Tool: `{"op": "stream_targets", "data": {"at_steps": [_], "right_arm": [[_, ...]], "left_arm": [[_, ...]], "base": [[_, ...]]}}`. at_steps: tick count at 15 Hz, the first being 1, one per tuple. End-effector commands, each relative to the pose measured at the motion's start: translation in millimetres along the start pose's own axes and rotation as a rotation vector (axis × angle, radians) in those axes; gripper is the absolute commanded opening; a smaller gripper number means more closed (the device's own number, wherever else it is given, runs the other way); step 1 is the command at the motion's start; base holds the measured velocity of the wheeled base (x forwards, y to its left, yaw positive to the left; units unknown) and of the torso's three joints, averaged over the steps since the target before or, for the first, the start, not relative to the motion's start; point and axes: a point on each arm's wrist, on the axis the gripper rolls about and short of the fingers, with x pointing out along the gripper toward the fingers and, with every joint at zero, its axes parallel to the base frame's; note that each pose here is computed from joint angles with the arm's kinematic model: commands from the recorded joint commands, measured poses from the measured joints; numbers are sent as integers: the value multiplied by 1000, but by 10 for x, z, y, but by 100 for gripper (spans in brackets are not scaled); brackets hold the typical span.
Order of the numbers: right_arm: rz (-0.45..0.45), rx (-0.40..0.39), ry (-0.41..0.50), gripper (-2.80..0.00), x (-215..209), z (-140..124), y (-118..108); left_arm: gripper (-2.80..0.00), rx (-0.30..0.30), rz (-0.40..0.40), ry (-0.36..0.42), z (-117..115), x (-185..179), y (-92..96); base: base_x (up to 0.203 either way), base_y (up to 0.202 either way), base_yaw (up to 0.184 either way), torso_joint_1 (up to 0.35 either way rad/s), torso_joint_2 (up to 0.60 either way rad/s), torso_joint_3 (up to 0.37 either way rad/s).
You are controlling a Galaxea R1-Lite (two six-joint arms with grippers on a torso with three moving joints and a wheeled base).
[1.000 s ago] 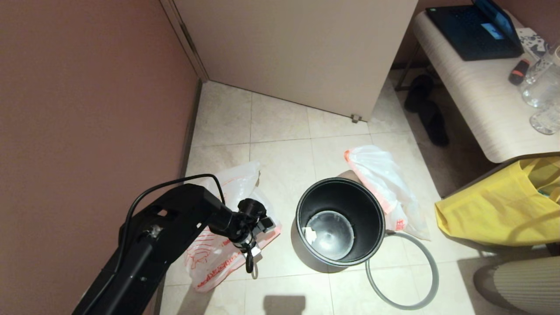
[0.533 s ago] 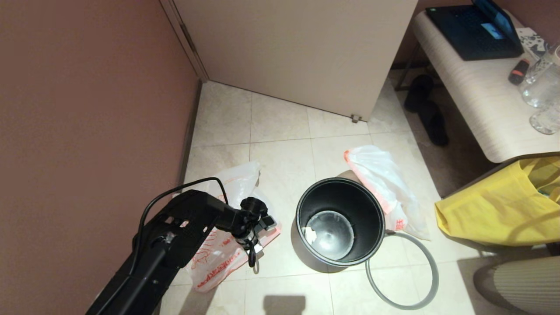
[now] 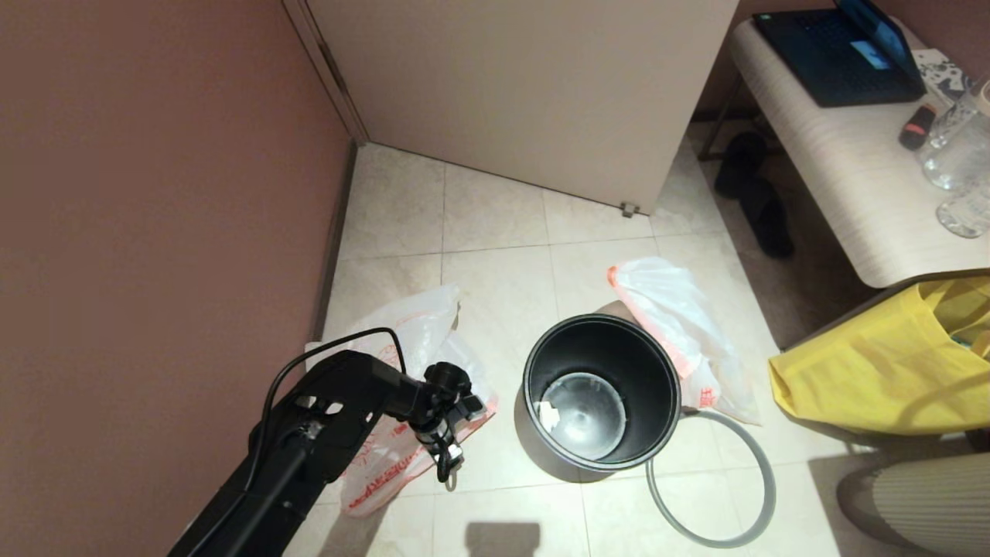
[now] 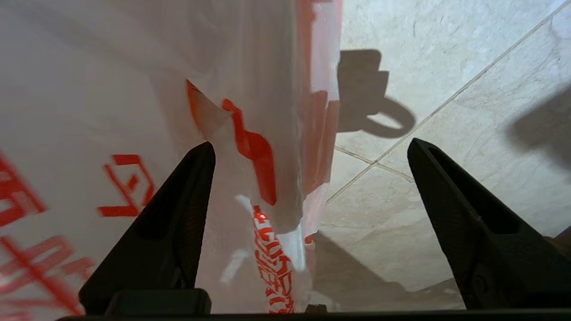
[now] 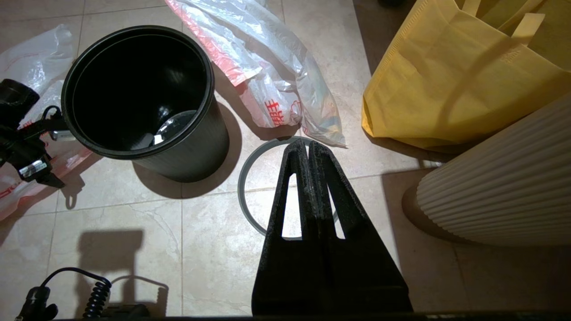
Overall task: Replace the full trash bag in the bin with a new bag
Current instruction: Pick up a new trash bag
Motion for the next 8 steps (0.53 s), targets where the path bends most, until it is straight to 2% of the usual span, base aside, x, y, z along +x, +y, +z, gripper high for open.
{"op": "stream_targets", "data": {"at_steps": [1,2,8], "right_arm": [[0,0,1,-280,1,1,0],[0,0,0,-280,0,1,0],[0,0,0,-280,0,1,0]], "left_arm": [[0,-5,1,-2,-65,154,-31],[-280,-11,17,-21,-75,201,-14],[-280,-30,60,-54,-168,366,78]], "base": [[0,0,0,0,0,0],[0,0,0,0,0,0],[0,0,0,0,0,0]]}}
